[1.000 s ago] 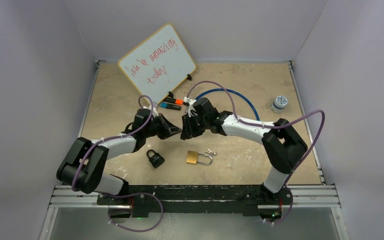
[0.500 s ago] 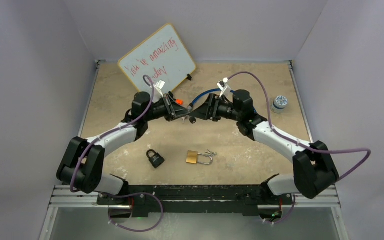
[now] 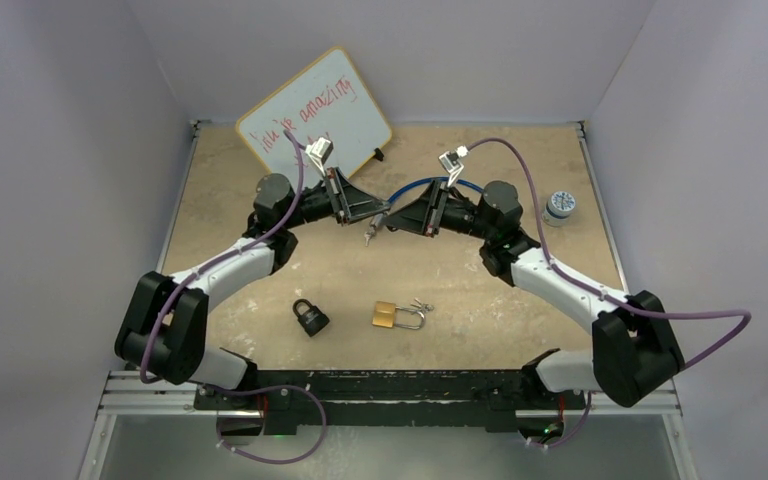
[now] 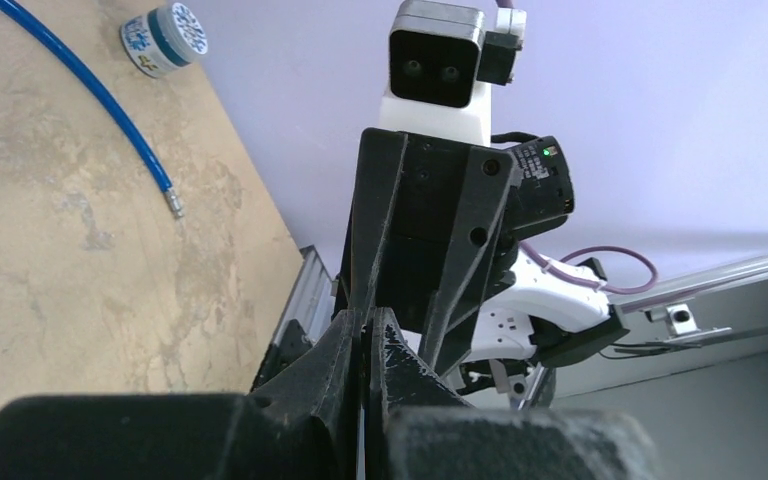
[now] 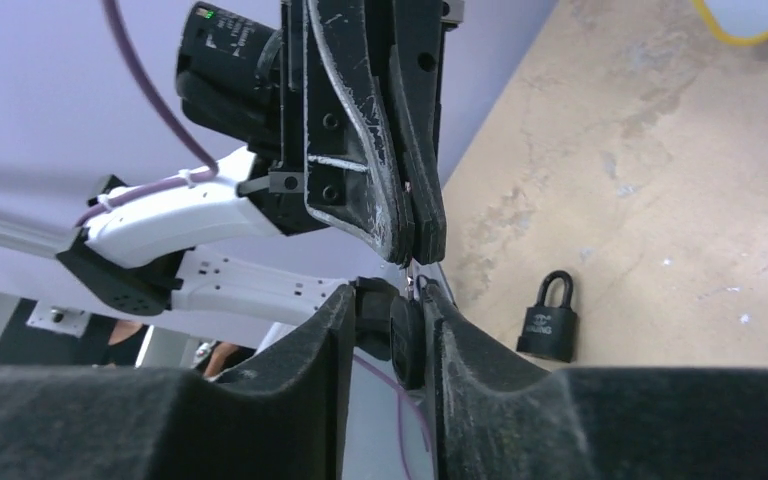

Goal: Unlock with the key

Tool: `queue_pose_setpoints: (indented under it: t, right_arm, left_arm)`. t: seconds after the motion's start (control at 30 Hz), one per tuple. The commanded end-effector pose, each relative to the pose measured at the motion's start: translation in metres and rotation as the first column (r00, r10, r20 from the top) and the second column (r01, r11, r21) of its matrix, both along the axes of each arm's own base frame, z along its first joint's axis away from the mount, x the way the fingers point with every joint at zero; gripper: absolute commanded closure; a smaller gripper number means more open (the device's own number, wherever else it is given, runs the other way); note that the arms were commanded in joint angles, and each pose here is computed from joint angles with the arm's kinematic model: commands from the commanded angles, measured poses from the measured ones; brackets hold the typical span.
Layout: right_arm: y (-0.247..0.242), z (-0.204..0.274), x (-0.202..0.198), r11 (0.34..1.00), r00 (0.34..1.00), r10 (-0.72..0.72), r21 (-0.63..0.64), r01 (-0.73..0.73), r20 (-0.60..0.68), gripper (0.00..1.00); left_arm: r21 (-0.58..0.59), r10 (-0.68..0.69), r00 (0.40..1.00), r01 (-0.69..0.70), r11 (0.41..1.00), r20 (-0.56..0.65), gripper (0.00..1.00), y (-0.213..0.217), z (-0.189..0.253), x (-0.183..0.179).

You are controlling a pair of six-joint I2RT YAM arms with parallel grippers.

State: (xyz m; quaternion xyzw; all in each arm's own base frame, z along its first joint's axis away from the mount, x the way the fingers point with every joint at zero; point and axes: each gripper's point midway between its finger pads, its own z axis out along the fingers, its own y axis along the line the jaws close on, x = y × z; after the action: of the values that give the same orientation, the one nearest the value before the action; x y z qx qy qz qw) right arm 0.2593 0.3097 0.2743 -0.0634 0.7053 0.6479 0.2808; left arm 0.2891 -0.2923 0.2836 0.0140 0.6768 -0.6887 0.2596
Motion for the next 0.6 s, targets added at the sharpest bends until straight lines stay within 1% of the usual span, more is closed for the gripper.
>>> queue_pose_setpoints:
  t: [0.0,0.1,0.13,0.3,0.37,0.53,0.57]
  right_arm:
    - [-0.003,0.040,-0.015,0.990,0.996,0.045,0.130,-0.055,0.083,0.71]
    - [-0.003,0.042,-0.019,0.986,0.995,0.060,0.151,-0.072,0.084,0.79]
    - [-0.003,0.042,-0.020,0.985,0.994,0.064,0.156,-0.077,0.084,0.79]
    - [-0.004,0.042,-0.023,0.984,0.993,0.071,0.157,-0.085,0.093,0.77]
    - [-0.004,0.041,-0.023,0.985,0.993,0.072,0.153,-0.085,0.089,0.85]
    - [-0.004,0.038,-0.025,0.985,0.991,0.085,0.143,-0.099,0.101,0.89]
    - [-0.003,0.036,-0.025,0.986,0.991,0.086,0.137,-0.100,0.101,0.93]
  left_arm:
    - [-0.064,-0.014,0.997,0.019,0.998,0.075,1.00,0.000,0.029,-0.002]
    - [-0.079,-0.006,0.997,0.012,0.997,0.077,1.00,0.001,0.032,-0.002]
    - [-0.082,-0.003,0.997,0.009,0.997,0.077,1.00,0.001,0.033,-0.002]
    - [-0.086,0.005,0.997,0.002,0.996,0.081,1.00,0.002,0.035,-0.001]
    - [-0.086,0.007,0.997,0.000,0.996,0.082,1.00,0.002,0.035,-0.001]
    - [-0.099,0.019,0.996,-0.011,0.995,0.088,1.00,0.003,0.039,0.001]
    - [-0.101,0.020,0.996,-0.011,0.995,0.088,1.00,0.003,0.039,0.001]
